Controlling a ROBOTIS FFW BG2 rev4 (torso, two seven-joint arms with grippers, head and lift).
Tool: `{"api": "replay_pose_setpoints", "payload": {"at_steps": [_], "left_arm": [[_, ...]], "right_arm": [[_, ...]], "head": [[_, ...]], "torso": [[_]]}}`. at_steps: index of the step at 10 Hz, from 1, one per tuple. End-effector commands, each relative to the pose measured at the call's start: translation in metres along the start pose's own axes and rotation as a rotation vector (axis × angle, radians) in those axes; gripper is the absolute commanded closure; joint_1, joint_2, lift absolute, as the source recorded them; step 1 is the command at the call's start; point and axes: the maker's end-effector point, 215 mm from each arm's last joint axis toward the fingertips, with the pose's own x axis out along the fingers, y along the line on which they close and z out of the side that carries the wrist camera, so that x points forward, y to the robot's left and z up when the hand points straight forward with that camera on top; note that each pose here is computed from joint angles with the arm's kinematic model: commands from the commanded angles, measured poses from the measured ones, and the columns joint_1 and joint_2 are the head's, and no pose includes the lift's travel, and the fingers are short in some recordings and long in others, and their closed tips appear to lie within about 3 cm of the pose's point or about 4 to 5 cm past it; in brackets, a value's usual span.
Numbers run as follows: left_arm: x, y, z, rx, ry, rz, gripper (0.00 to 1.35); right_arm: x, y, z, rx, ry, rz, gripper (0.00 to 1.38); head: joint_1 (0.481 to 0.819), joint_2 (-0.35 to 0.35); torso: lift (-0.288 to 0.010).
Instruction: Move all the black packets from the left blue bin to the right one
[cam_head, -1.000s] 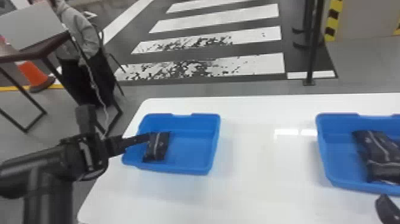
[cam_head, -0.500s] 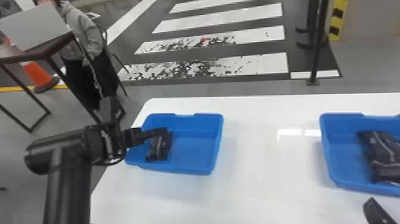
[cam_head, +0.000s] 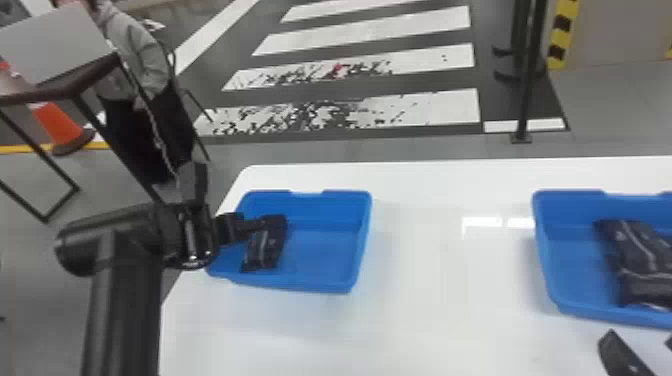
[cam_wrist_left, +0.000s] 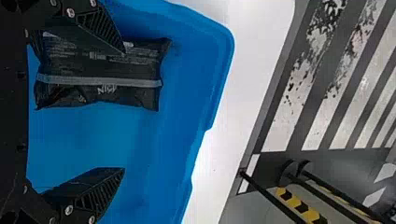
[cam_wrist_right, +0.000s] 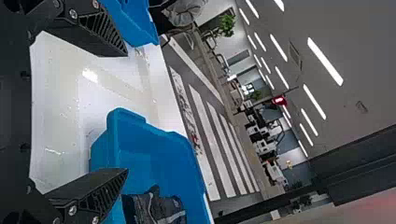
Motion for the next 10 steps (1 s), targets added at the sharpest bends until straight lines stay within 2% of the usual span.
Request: {"api": "replay_pose_setpoints", "payload": {"at_steps": [1, 3, 10], "left_arm": [[0.011, -0.010, -0.008, 0.010, 0.041, -0.023, 0.15], [0.008, 0.009, -0.010, 0.000, 0.045, 0.039, 0.16], [-0.001, 0.036, -0.026, -0.043, 0.095, 0.135, 0.16]], "right_arm": [[0.003, 0.001, -0.002, 0.009, 0.000, 0.005, 0.15], [0.003, 0.002, -0.005, 0.026, 0.006, 0.011, 0.15], [0.005, 0.002, -0.020, 0.072, 0.034, 0.030, 0.15]], "head": [[0.695, 0.324], [0.695, 0.308], [0.695, 0.350]], "torso": [[-0.138], [-0.138], [-0.138]]}}
